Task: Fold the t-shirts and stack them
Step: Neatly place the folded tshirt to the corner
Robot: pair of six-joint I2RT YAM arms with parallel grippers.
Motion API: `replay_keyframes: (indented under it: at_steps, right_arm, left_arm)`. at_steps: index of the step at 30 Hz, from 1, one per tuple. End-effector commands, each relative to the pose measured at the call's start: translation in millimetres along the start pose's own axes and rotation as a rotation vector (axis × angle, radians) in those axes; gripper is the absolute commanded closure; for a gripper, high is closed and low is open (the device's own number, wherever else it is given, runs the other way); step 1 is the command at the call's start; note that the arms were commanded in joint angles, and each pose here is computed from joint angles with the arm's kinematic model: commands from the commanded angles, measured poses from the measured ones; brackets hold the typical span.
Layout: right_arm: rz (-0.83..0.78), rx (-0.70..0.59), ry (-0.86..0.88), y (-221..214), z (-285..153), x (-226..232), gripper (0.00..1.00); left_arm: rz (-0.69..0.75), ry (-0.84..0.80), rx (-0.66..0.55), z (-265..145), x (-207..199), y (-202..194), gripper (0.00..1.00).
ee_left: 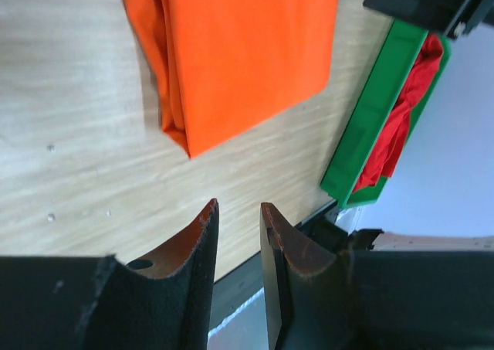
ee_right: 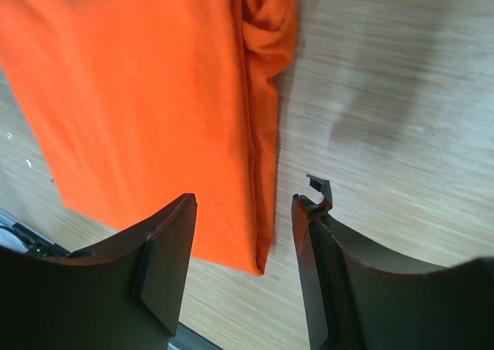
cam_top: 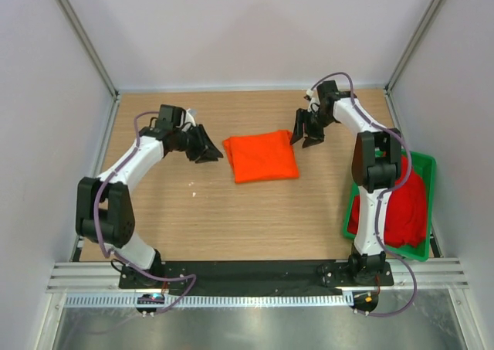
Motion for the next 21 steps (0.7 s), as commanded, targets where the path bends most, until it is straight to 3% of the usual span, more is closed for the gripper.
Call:
replay_keyframes:
  at_steps: [1,21]
  right_arm:
    - [-0.106,-0.076,0.057,13,5,5,0.41]
    - [-0.185,0.011,0.079,12,54,9,0.38]
  left_arm:
    - [0.066,-0.035,-0.011,-28,-10,-20,0.71]
    - [0.076,-0.004,0.009,-34,-3,-31,0.71]
Point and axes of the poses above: each gripper's point midway between its finger pads, its own z axis out along the fingers, its own x axis along the line the jaws close on, y = z × x, the point moved 9 cm from there along -z, back along the fingers, and after that the axes turned 5 degrees about -z, right-handed, at the moved point
